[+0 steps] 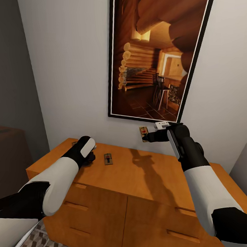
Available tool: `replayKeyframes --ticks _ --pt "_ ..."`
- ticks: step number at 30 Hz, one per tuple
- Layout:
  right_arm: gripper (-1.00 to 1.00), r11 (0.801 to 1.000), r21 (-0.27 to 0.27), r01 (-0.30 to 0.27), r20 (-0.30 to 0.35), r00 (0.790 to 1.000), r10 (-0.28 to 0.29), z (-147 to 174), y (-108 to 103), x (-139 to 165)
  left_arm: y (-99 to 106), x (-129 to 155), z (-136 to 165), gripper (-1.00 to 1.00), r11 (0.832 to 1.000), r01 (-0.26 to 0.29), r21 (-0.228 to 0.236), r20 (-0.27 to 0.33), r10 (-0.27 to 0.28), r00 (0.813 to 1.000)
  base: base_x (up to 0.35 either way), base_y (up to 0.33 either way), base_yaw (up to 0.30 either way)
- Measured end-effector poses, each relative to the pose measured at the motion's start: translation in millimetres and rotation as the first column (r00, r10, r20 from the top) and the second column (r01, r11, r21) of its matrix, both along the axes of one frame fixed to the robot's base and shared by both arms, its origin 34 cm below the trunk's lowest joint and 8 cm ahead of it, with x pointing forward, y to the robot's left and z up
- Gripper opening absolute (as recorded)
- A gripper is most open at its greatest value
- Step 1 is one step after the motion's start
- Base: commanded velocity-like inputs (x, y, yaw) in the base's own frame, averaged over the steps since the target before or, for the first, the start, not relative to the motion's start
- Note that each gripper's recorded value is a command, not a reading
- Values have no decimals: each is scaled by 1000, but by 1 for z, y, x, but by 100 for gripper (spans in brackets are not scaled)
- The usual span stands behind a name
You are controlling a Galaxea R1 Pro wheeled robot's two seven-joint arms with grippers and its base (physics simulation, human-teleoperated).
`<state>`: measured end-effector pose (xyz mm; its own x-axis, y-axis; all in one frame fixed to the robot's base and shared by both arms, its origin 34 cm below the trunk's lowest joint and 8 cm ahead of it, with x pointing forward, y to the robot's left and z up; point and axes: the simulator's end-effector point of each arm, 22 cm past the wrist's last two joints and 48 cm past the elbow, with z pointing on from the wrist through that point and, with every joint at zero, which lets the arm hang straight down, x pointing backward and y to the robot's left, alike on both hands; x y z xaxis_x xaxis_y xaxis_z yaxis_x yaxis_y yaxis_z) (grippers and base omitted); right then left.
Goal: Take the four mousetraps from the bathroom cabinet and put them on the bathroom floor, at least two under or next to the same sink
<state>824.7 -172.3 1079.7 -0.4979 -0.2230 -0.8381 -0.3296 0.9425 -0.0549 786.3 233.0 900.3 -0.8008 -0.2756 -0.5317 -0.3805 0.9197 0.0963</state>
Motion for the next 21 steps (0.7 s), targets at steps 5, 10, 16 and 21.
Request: replayKeyframes --ticks 5,10,16,21 --pt "-100 1000 0 0 0 1000 0 0 0 0 1 0 0 -100 1000 1 7 0 -1 1000 0 0 0" --pt "-100 1000 0 -1 0 1000 1 0 0 0 1 0 0 -100 1000 1 7 0 -1 1000 0 0 0" --pt "-100 1000 0 -1 0 1000 1 0 0 0 1 0 0 -100 1000 1 7 0 -1 1000 0 0 0" --pt "-100 1000 0 -1 -1 1000 1 0 0 0 1 1 3 -100 1000 5 12 3 -5 1000 0 0 0"
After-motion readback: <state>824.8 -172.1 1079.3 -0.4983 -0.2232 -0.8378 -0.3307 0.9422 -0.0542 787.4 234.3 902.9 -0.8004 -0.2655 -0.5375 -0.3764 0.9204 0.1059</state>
